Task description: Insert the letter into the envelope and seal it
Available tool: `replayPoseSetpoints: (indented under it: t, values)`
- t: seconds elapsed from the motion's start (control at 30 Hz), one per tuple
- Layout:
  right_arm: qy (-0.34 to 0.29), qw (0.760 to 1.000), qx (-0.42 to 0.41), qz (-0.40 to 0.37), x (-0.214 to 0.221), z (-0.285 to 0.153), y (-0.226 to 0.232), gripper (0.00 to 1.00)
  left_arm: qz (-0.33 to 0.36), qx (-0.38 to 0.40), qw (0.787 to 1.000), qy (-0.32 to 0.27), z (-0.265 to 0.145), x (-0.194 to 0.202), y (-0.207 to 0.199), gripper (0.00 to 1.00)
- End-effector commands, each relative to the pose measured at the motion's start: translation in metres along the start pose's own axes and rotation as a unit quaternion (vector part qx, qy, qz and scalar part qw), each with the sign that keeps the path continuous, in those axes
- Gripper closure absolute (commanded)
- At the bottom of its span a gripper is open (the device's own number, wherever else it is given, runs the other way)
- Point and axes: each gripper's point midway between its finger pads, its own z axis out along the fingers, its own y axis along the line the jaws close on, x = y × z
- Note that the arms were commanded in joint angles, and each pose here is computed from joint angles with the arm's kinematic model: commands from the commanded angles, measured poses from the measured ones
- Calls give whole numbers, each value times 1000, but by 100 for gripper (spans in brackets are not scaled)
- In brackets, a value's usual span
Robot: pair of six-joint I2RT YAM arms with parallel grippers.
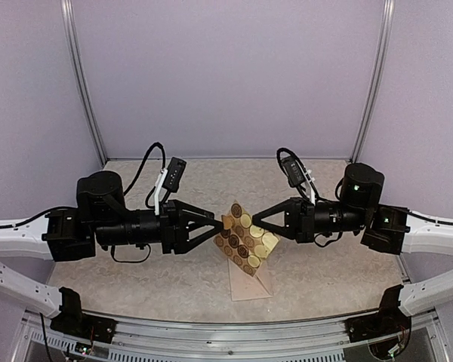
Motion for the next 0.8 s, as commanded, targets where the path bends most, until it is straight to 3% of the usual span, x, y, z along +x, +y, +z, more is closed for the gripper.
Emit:
replayPoseSetpoints:
  t: [0.0, 0.2, 0.4, 0.53, 0.63, 0.77]
  values:
    - [-26, 992, 116, 31, -6, -21, -50, 100, 7, 0, 1000, -22, -5, -9, 0, 46]
    - [-27, 960, 262, 91, 20, -75, -148, 100, -5, 9, 1000, -23, -1, -4, 1, 70]
    - [-36, 934, 334, 120, 48, -127, -213, 100, -20, 25, 999, -26, 1, 2, -1, 80]
    - [-43, 917, 376, 129, 53, -156, -238, 100, -23, 29, 999, -24, 3, 4, -1, 80]
    - [-39, 899, 414, 141, 59, -175, -255, 97, -23, 31, 999, -24, 3, 3, -2, 72]
    - [-25, 862, 490, 126, 49, -200, -265, 33, -30, 11, 999, -23, 5, 5, 5, 73]
